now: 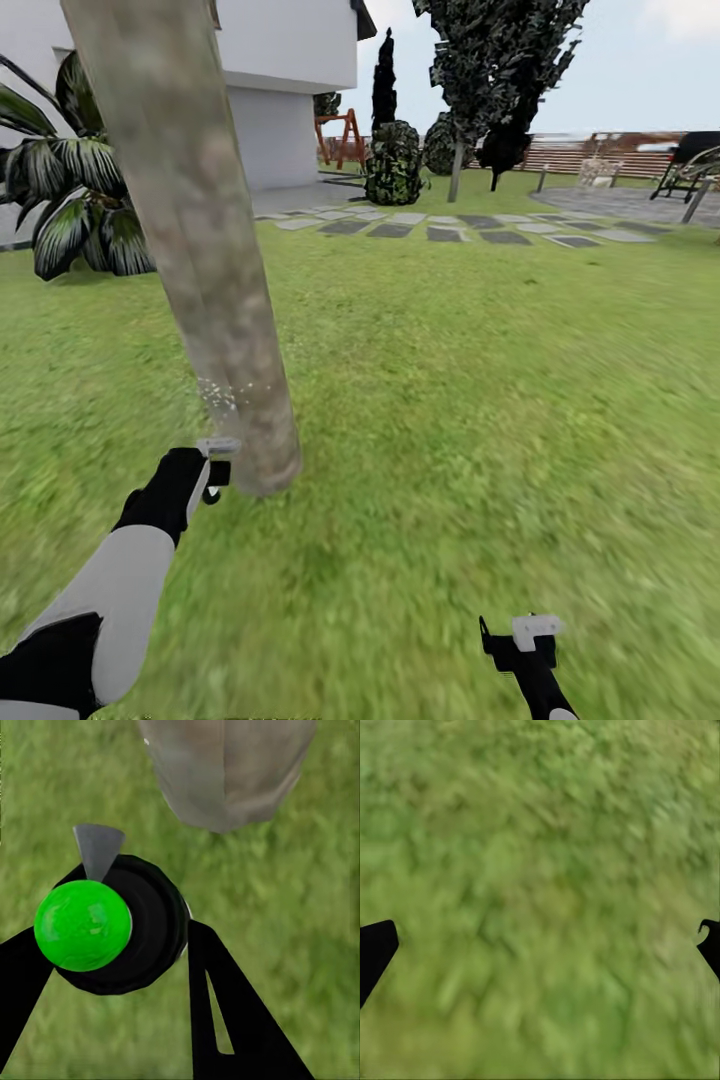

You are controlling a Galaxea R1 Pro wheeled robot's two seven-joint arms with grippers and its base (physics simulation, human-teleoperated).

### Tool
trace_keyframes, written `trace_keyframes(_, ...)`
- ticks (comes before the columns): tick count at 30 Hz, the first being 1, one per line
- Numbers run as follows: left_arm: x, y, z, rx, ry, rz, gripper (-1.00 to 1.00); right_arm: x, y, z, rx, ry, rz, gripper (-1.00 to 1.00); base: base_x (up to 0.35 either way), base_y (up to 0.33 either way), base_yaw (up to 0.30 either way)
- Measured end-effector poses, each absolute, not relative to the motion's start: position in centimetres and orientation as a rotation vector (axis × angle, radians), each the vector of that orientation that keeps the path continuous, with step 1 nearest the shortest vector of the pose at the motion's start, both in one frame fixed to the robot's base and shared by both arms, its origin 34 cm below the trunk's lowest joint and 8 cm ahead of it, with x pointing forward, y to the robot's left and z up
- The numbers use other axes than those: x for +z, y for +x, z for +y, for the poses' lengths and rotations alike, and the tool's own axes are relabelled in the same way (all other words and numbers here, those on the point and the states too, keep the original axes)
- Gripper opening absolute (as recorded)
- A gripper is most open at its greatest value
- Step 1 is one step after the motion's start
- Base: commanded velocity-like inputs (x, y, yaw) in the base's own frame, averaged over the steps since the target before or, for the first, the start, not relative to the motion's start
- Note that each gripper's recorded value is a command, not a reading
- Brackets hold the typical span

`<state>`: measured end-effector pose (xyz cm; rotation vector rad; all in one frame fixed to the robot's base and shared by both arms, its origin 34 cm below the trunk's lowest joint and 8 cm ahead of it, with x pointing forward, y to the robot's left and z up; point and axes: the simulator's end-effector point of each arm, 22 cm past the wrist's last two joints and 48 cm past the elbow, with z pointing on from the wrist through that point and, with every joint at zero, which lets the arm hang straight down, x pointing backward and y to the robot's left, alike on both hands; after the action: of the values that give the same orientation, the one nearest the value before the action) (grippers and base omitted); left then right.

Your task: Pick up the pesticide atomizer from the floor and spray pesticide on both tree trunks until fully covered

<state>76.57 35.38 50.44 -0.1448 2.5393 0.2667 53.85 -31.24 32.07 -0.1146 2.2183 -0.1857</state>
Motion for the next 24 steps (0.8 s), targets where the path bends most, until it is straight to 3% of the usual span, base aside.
trace_keyframes(4,50.2,76.3,36.2,0.291,-0.141,2.538,-1.0,32.1,53.9,-31.2,-0.186,-0.114,2.218,1.0,0.05,-0.019,0.255)
trace_keyframes(10,48.0,74.2,35.7,0.298,-0.118,2.573,-1.0,32.1,53.8,-31.3,-0.187,-0.114,2.218,1.0,0.236,-0.14,0.04)
trace_keyframes(24,46.3,72.7,36.3,0.303,-0.124,2.553,-1.0,32.1,53.9,-31.3,-0.188,-0.114,2.218,1.0,0.119,-0.254,0.017)
